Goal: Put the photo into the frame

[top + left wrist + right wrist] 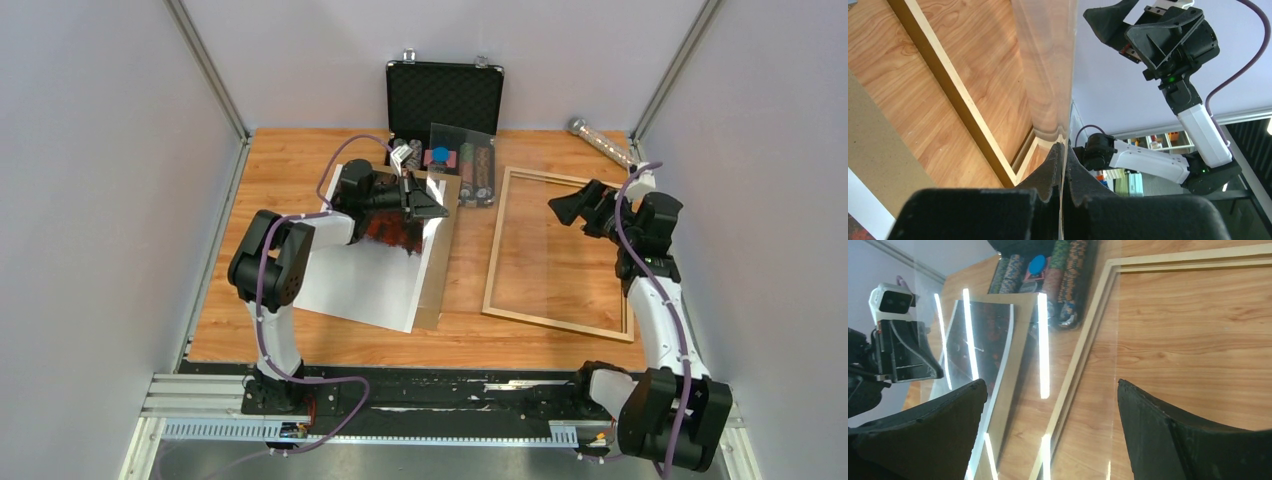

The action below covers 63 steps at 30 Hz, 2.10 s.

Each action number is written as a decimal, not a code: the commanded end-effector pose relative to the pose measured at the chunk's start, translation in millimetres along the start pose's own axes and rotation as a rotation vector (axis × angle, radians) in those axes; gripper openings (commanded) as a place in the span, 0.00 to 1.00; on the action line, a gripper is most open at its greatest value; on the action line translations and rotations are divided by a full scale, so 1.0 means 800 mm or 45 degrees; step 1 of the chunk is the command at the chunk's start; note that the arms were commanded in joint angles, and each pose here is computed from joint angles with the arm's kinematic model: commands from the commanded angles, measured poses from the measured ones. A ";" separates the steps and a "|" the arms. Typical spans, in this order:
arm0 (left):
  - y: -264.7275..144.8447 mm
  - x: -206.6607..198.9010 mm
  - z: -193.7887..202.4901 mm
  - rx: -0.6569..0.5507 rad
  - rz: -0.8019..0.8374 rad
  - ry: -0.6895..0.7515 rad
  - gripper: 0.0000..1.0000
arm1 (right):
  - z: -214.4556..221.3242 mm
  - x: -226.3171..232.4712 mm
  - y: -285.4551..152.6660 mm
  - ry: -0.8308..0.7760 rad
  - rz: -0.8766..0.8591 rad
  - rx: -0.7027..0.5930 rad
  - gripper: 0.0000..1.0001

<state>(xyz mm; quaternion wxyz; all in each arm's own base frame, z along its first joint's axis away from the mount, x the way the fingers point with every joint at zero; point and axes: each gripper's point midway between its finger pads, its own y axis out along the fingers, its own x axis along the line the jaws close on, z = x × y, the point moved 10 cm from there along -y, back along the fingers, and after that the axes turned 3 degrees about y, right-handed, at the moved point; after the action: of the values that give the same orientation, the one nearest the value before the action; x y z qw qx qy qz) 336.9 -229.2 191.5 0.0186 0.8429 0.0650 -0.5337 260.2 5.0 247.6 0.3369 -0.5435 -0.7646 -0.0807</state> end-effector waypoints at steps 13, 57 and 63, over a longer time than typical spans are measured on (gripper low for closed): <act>0.034 -0.050 -0.015 0.015 -0.010 0.092 0.00 | -0.007 -0.051 -0.045 -0.091 0.387 -0.074 0.99; 0.065 -0.085 -0.066 -0.026 0.162 -0.018 0.00 | 0.032 -0.251 -0.017 0.086 0.878 0.451 0.24; 0.071 -0.070 -0.066 -0.013 0.152 -0.035 0.00 | 0.048 -0.240 -0.020 0.204 0.838 0.526 0.10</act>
<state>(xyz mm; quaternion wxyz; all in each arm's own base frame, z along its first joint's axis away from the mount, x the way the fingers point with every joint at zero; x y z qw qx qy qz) 362.8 -280.6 251.5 0.0445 0.8189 0.0353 -0.5712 271.4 -142.2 104.6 0.4600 -0.6963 -0.5278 0.1582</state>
